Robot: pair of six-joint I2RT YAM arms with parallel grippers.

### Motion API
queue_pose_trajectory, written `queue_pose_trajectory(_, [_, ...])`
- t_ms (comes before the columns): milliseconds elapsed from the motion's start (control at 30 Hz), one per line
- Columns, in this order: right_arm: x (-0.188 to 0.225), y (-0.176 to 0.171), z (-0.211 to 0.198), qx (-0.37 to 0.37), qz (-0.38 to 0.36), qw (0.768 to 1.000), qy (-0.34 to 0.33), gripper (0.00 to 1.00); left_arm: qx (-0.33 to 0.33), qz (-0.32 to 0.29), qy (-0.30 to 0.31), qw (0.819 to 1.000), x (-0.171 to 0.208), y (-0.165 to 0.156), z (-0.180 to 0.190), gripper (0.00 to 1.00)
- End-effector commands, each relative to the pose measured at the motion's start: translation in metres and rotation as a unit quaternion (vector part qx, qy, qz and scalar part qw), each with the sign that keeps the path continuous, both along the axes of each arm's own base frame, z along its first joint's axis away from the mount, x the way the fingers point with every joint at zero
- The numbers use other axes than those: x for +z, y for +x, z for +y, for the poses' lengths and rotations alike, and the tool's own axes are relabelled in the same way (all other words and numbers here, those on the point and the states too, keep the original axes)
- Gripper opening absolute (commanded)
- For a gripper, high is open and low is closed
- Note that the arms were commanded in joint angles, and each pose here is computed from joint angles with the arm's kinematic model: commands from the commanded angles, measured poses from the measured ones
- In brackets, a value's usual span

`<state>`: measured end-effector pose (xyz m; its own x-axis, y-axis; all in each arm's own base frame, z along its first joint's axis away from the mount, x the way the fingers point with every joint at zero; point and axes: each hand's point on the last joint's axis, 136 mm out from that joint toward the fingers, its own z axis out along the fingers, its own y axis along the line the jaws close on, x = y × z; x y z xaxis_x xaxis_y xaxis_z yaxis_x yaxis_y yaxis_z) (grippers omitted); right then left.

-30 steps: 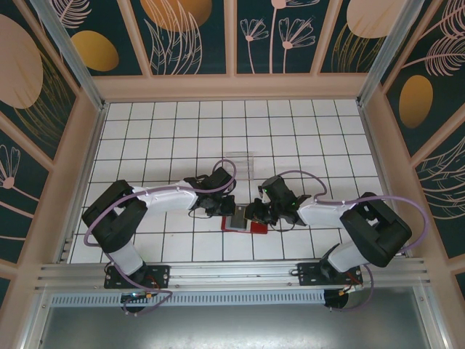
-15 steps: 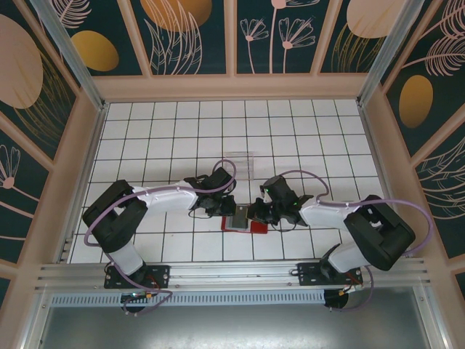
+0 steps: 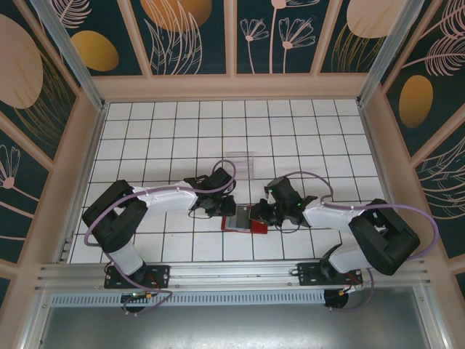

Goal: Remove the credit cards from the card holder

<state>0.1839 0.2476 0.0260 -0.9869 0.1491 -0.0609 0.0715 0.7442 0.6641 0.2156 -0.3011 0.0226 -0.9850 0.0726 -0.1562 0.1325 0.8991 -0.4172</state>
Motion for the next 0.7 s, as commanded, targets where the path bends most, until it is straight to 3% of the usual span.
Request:
queue_pose_trajectory(0, [-0.006,-0.005,-0.002,0.0,0.01,1.0,0.006,0.22,0.009,0.035,0.046,0.998,-0.022,-0.017,0.023,0.2])
queue_pose_trajectory(667, [-0.001,-0.005,0.009,0.014,0.007,0.999,0.049,0.24,0.013,0.045,0.05,0.998,-0.027,-0.02,0.024,0.2])
